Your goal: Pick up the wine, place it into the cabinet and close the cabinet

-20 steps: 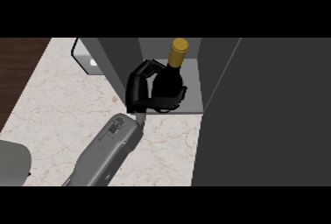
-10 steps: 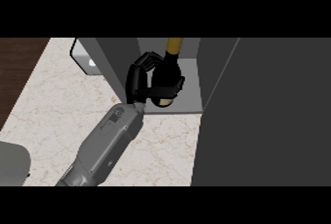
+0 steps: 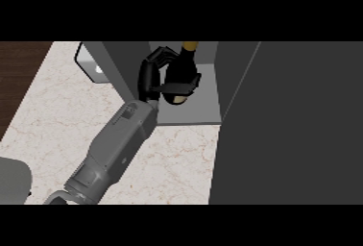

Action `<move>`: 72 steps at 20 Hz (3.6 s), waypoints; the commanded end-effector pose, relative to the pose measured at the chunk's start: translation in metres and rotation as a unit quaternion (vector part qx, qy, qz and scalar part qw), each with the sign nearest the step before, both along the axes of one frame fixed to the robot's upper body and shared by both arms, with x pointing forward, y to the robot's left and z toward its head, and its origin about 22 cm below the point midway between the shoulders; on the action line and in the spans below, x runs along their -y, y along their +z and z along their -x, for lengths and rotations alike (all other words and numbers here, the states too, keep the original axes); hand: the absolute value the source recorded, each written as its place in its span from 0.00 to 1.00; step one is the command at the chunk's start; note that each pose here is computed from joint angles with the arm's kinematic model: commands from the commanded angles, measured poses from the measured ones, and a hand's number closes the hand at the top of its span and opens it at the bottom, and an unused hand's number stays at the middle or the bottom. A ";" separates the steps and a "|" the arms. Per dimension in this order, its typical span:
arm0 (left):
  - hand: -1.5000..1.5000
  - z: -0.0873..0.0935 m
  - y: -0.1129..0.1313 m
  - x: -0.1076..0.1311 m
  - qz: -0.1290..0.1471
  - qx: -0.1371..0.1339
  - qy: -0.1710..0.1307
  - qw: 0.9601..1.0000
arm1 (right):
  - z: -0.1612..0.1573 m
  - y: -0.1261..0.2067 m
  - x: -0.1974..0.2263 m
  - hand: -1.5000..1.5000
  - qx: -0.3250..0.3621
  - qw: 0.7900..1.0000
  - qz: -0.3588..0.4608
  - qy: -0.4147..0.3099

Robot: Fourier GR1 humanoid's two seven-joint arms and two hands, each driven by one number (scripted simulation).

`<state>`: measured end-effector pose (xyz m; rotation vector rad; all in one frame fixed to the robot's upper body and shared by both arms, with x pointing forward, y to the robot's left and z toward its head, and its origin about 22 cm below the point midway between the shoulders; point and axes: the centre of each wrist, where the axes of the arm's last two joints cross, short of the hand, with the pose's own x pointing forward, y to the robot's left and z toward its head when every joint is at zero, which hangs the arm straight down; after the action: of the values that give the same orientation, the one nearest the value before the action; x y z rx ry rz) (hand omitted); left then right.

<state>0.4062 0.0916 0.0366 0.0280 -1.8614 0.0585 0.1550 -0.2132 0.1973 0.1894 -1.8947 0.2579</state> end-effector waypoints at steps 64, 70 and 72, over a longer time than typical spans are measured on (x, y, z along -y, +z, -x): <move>0.00 -0.017 -0.032 -0.043 -0.024 -0.003 0.100 0.995 | 0.007 0.000 -0.005 0.00 0.020 0.998 -0.012 0.057; 0.00 -0.020 -0.026 -0.045 -0.014 0.006 0.062 0.998 | 0.000 -0.001 -0.006 0.00 0.020 0.998 -0.009 0.051; 0.00 -0.003 -0.051 -0.030 -0.018 0.003 0.054 0.998 | 0.000 0.007 -0.013 0.00 0.021 0.999 -0.010 0.044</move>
<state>0.4207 0.1116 0.0076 0.1519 -1.8759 0.1108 0.1611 -0.2007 0.1990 0.2759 -1.9235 0.3065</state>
